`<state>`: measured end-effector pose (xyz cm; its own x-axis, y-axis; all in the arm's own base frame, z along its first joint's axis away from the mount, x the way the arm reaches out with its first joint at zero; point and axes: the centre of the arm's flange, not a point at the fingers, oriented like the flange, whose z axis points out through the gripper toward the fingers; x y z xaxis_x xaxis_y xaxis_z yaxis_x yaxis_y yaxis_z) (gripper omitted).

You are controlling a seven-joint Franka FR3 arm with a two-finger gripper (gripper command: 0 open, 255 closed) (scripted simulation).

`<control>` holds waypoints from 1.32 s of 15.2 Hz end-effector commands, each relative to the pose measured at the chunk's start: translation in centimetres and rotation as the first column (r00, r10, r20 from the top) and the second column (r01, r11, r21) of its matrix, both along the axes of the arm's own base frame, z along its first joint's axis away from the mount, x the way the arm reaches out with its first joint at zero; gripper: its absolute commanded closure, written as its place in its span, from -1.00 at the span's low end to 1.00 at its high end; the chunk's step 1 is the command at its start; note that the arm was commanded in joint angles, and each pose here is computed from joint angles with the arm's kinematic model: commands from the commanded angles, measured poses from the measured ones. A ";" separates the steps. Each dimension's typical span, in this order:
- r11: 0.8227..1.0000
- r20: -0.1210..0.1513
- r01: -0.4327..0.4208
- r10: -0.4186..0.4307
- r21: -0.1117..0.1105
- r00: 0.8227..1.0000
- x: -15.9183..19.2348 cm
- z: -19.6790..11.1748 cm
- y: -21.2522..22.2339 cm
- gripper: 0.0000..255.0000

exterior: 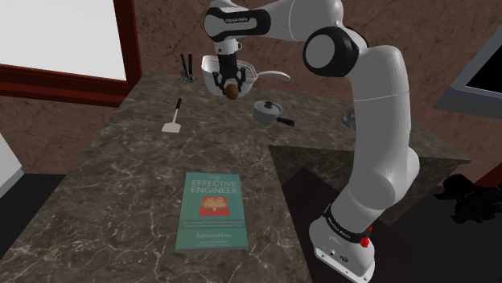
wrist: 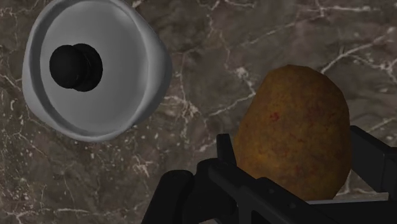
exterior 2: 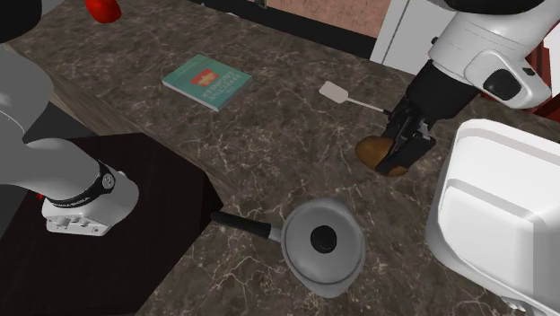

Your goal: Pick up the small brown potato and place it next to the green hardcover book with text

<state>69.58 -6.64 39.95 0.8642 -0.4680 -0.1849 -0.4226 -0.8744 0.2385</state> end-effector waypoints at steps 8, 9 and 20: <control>1.000 -0.001 0.000 0.000 0.000 1.000 -0.1 4.7 0.0 1.00; 1.000 -0.001 0.000 0.000 0.000 1.000 -0.1 5.3 0.0 1.00; 1.000 -0.001 0.000 0.000 0.000 1.000 -5.2 5.3 13.6 1.00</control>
